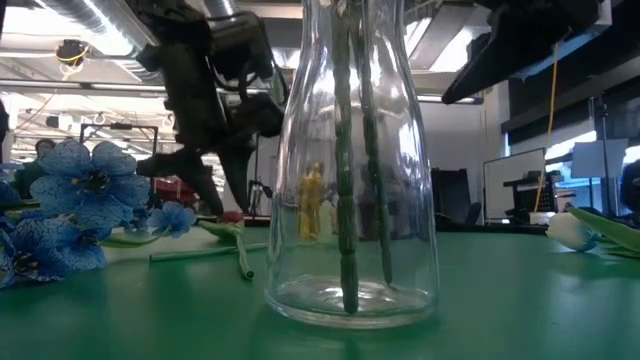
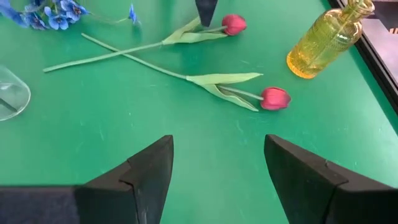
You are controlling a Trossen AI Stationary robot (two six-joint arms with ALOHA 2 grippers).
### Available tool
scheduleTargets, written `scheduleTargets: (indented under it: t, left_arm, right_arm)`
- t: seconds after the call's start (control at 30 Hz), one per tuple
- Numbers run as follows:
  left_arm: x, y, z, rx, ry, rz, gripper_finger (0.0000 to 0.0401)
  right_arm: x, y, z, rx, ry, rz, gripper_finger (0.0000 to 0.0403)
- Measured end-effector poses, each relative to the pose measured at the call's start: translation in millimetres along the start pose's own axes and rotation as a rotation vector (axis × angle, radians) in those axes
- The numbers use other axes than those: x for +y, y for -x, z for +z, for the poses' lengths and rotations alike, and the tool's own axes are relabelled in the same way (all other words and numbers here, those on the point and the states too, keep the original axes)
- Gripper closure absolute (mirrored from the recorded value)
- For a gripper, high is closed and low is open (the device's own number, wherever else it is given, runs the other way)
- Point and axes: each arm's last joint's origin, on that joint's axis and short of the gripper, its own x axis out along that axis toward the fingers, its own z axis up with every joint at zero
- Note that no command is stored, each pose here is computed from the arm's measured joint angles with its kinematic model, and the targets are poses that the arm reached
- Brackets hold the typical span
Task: Sort flowers into vase by color
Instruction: Put the left red flower into the transparent vase
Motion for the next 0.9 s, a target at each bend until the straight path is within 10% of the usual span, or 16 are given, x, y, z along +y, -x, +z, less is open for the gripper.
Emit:
scheduleTargets:
  t: [0.4, 0.7, 0.9]
  left_arm:
    - [3, -36, 8, 0.030, 0.025, 0.050, 0.0272]
    - [-6, -33, 14, -0.037, -0.071, 0.051, 0.0388]
    - [-42, -9, 23, -0.137, -0.202, -0.055, 0.0397]
  right_arm:
    - [0, 0, 0, -0.002, -0.003, -0.001, 0.0153]
    - [0, 0, 0, -0.003, -0.006, -0.001, 0.0153]
    - [0, 0, 0, 0.000, -0.021, -0.002, 0.0153]
